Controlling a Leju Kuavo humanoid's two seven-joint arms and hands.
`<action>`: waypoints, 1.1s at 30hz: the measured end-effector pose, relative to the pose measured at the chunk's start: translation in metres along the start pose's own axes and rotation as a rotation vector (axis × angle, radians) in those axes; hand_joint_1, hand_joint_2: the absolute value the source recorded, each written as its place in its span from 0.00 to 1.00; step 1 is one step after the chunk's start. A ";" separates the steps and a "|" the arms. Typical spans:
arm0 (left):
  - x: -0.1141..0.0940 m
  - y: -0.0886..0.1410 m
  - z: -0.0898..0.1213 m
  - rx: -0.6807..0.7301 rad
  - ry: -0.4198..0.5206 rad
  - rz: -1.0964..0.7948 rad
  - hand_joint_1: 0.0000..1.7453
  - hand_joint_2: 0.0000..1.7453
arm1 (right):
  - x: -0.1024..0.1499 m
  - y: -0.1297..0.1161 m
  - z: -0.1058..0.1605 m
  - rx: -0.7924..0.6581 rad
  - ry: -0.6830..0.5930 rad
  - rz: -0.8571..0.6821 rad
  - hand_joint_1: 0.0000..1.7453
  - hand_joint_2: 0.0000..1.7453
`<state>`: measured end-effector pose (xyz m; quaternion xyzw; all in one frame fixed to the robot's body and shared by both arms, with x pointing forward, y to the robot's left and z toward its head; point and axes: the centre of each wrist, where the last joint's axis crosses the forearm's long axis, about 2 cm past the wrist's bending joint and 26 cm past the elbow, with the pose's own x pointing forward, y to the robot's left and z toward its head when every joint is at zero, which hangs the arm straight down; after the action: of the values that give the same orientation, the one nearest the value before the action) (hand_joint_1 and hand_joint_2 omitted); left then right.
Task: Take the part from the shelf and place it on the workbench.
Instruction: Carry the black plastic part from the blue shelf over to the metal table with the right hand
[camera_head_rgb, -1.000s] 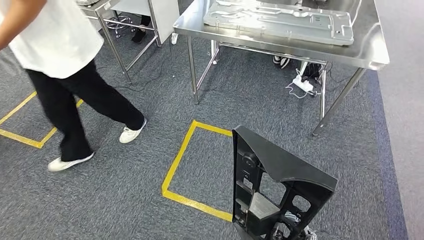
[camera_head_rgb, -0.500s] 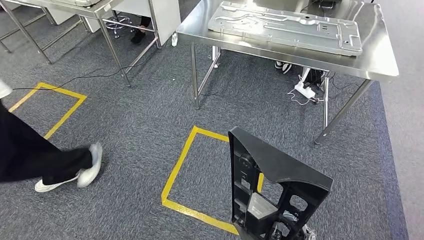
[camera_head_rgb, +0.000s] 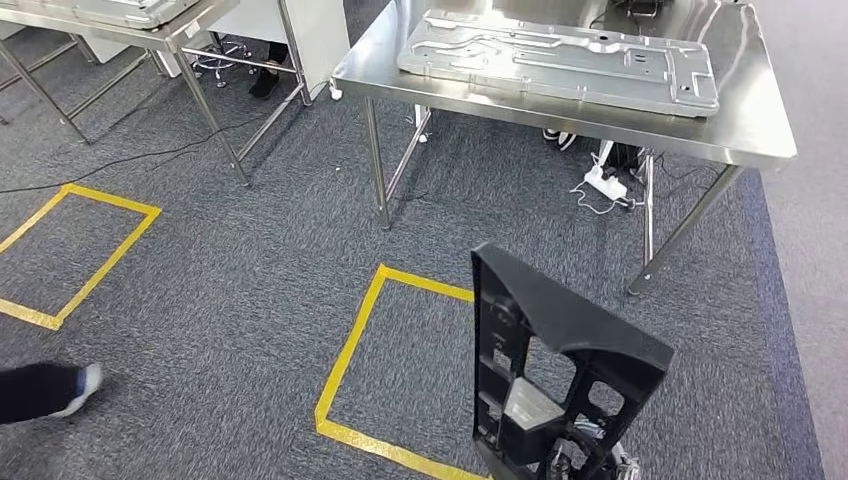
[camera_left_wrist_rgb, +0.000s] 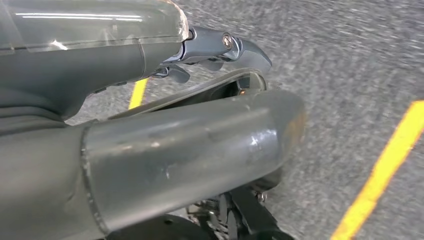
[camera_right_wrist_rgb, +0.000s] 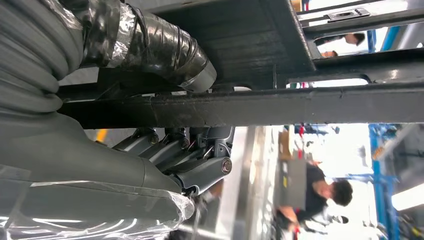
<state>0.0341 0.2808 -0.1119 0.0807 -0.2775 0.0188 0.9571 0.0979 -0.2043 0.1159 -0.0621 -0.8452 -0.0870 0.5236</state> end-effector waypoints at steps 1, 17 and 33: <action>0.000 0.001 0.000 -0.001 -0.001 0.000 0.00 0.00 | 0.001 -0.001 -0.002 -0.014 -0.004 0.014 1.00 1.00; 0.001 0.000 0.000 -0.019 -0.001 -0.007 0.00 0.00 | 0.000 -0.053 -0.050 -0.272 -0.101 0.498 1.00 1.00; 0.000 0.004 -0.001 -0.005 -0.002 -0.012 0.00 0.00 | 0.005 -0.044 -0.058 -0.292 -0.129 0.422 1.00 1.00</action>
<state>0.0345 0.2854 -0.1119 0.0801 -0.2781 0.0124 0.9571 0.1373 -0.2593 0.1424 -0.3171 -0.8238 -0.0929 0.4607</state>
